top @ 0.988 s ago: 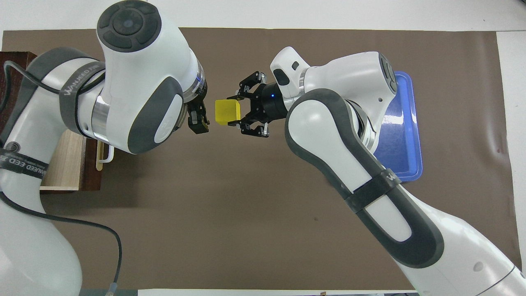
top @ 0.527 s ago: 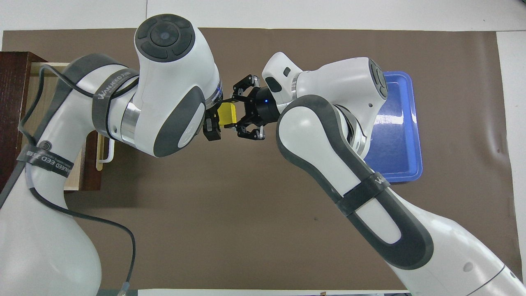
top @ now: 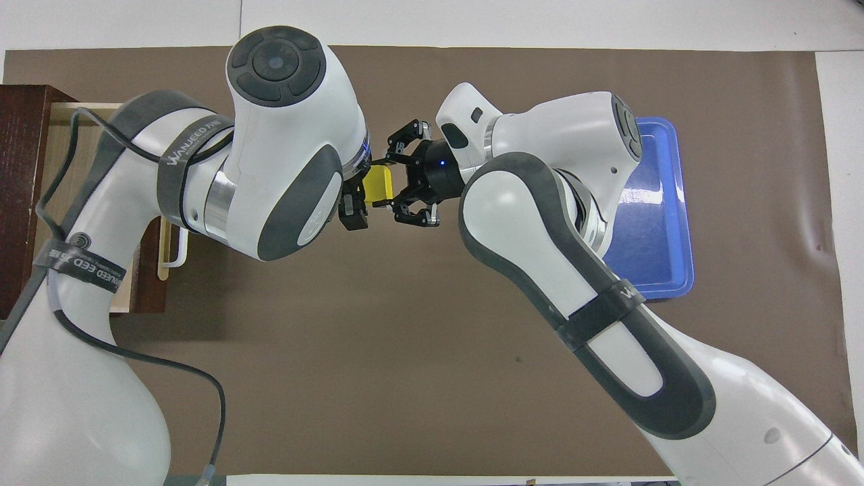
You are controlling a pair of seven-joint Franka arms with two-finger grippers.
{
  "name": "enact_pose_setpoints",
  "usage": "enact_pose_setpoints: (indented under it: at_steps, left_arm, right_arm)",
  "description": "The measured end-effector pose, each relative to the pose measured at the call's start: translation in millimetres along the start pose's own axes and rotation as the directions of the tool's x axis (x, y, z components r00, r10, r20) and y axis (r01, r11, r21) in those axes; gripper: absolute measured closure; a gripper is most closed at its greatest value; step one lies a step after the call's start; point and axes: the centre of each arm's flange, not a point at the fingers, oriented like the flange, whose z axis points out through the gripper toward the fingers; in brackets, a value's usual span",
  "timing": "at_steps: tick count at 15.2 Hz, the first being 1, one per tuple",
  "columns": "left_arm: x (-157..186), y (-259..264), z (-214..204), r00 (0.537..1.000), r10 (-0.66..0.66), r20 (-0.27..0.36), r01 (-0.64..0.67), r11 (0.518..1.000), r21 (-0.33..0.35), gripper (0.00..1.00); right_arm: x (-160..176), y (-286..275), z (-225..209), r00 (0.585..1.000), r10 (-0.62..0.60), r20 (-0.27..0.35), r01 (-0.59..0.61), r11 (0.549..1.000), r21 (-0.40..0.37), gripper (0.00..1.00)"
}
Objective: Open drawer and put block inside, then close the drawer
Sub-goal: 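Grasp the block with the left gripper and open the right gripper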
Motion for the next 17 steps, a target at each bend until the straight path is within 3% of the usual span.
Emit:
enact_pose_setpoints:
  at_steps: [4,7,16,17]
  left_arm:
    - [-6.1,-3.9,2.2,1.0,0.009,0.002,-0.009,1.0,-0.002,0.12]
    - [-6.5,-4.9,5.8,1.0,0.02,-0.004,-0.02,1.0,-0.002,0.43]
    - [-7.7,-5.2,6.6,1.0,0.021,-0.003,-0.021,1.0,-0.007,0.43]
    - [-7.5,-5.1,6.8,1.0,0.02,-0.003,-0.02,1.0,-0.006,0.43]
  right_arm:
    - [0.0,0.0,0.0,1.0,0.0,0.0,0.0,1.0,0.0,0.45]
    - [-1.2,0.4,-0.1,1.0,0.007,0.0,-0.007,1.0,0.001,0.45]
    - [-2.5,0.8,-0.6,1.0,0.007,0.001,-0.007,1.0,0.001,0.44]
    - [-2.2,0.9,-0.8,1.0,0.007,0.001,-0.007,1.0,0.001,0.41]
